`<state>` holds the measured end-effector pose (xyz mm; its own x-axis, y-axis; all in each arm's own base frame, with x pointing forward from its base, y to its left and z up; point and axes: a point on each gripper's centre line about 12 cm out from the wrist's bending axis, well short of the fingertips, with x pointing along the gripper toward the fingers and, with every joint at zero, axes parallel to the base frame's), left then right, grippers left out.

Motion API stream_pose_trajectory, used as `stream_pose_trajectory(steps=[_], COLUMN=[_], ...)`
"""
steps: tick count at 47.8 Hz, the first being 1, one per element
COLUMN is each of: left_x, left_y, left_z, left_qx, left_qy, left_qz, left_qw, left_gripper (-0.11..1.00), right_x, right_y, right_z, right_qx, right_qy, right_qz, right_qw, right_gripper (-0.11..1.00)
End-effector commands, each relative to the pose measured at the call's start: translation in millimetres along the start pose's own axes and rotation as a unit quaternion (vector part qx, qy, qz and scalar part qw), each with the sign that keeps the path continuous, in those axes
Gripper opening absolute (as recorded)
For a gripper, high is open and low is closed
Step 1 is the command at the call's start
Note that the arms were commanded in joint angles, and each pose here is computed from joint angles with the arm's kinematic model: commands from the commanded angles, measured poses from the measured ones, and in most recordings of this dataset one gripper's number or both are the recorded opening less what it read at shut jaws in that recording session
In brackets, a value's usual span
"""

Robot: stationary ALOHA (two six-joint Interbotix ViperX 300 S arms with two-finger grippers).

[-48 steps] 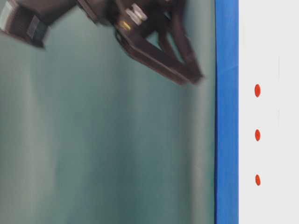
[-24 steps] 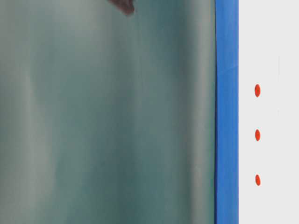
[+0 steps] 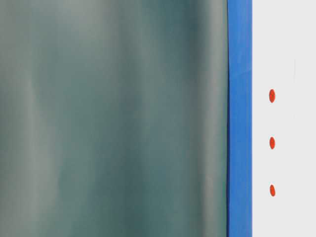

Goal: Hit the mark with a hammer.

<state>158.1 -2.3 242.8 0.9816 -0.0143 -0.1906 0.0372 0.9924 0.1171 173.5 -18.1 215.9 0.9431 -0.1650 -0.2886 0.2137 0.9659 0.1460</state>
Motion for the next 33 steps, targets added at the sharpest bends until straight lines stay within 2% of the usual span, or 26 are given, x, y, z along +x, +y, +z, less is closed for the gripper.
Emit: stream_pose_trajectory(steps=[1,18,33], left_x=[-0.7,-3.1,-2.9], left_y=[-0.8,-4.7,-5.1], left_z=[-1.0,-13.9,-15.0], left_qx=[-0.005,-0.006,-0.007], left_qy=[-0.005,0.001,0.004], left_qz=[-0.002,-0.01,-0.011], left_qw=[1.0,0.9999,0.9999], left_gripper=[0.87,0.87,0.86], right_x=[-3.3,-7.2,-7.2], right_y=[-0.5,-4.3,-4.3], right_z=[-1.3,-12.3,-12.3], right_qx=[-0.001,0.0,0.0], right_qy=[-0.007,-0.005,-0.005], right_qz=[0.004,0.0,0.0], right_qw=[1.0,1.0,1.0], right_gripper=[0.71,0.7,0.7])
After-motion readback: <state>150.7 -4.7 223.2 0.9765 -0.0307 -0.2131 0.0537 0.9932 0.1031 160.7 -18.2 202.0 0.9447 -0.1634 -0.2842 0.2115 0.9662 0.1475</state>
